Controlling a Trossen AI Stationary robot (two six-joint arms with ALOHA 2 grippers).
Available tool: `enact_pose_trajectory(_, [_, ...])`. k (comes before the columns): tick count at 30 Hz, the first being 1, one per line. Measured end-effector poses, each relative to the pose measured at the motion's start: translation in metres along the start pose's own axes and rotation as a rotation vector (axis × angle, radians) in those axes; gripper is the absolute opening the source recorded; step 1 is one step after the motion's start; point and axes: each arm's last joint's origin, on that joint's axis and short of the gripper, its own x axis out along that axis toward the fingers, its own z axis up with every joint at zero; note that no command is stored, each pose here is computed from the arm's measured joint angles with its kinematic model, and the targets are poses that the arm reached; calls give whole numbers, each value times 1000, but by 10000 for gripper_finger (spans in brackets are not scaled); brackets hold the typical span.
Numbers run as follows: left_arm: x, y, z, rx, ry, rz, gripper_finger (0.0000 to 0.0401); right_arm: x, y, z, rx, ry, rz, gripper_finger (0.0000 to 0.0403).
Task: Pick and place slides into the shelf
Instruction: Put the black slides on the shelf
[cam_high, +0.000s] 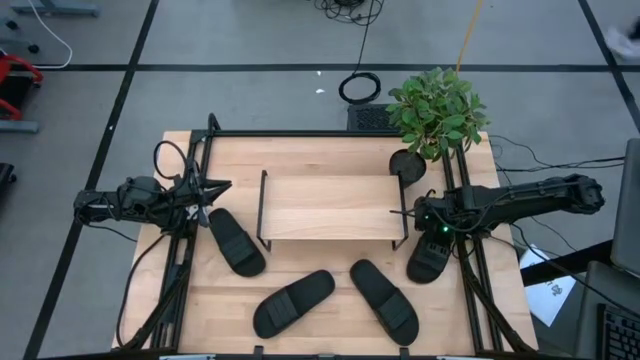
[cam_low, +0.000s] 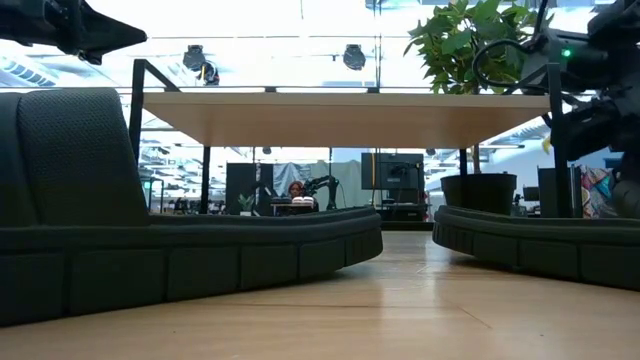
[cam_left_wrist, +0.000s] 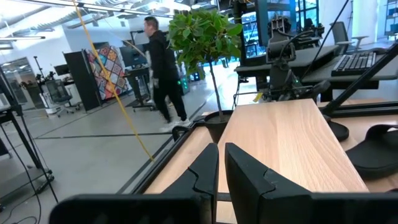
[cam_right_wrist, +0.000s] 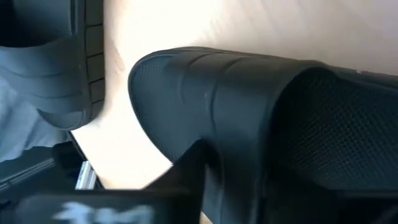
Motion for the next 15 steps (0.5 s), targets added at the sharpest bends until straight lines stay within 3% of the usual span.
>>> enact_pose_trajectory(3, [0,0,0,0,0,0,37,-5,4,1,-11,-17,16,12])
enact_pose_trajectory(8, [0,0,0,0,0,0,37,-16,14,3,-35,-32,52,6])
enact_pose_trajectory(15, [0,0,0,0,0,1,37,-51,36,1,-36,-54,7,3])
